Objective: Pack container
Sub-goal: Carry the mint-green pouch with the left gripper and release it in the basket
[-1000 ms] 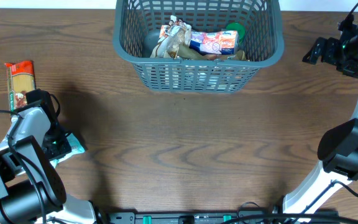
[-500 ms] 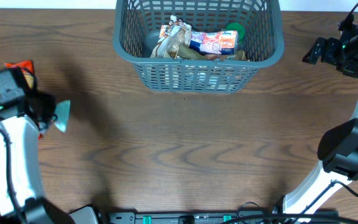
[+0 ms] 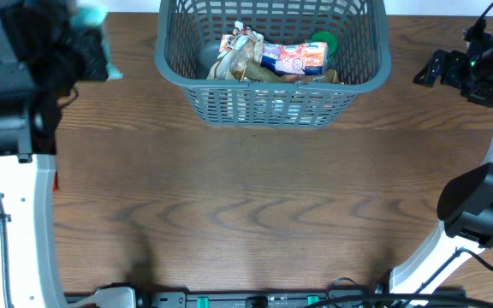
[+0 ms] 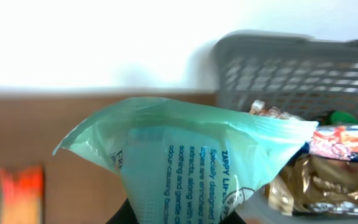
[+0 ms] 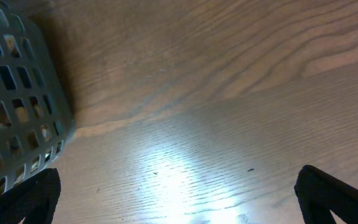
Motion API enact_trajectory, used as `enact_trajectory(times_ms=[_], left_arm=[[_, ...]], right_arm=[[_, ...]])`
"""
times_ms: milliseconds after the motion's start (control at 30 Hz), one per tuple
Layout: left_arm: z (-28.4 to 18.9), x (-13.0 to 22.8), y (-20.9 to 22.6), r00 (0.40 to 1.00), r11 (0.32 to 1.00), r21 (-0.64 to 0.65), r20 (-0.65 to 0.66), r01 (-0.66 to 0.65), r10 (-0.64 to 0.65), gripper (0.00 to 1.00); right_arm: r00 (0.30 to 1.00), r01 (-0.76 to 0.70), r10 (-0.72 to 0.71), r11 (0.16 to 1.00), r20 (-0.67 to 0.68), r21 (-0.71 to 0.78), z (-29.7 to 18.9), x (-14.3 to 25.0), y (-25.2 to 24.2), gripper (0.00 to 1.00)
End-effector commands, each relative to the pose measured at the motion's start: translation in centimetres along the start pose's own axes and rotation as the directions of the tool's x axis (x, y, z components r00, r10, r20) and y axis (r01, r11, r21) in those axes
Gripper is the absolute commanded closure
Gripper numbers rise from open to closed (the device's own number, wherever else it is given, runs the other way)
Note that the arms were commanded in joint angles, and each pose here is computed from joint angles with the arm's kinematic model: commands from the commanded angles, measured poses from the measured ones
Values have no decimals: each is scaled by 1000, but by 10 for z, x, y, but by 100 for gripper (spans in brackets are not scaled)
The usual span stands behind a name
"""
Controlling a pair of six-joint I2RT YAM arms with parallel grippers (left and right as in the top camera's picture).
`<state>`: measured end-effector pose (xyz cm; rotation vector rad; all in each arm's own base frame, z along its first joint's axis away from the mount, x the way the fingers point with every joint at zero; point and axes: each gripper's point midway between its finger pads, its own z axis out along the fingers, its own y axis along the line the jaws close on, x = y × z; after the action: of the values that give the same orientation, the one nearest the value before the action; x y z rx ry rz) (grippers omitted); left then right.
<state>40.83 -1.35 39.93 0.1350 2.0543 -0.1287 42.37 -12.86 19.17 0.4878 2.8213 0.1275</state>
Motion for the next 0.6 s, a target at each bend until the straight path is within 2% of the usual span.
enact_trajectory(times_ms=[0, 133, 267, 567], left_arm=[[22, -23, -19, 968, 969, 1, 43, -248, 248, 94], [54, -38, -51, 918, 921, 42, 110, -388, 382, 94], [91, -37, -82, 861, 862, 78, 147, -502, 488, 94], [158, -3, -133, 794, 776, 166, 147, -608, 590, 94]], right_arm=[[1000, 22, -22, 1000, -4, -18, 1, 1, 6, 1], [1000, 21, -21, 1000, -4, -19, 1, 1, 6, 1], [1000, 20, -21, 1000, -13, -19, 1, 3, 6, 1], [1000, 20, -20, 1000, -15, -19, 1, 3, 6, 1]])
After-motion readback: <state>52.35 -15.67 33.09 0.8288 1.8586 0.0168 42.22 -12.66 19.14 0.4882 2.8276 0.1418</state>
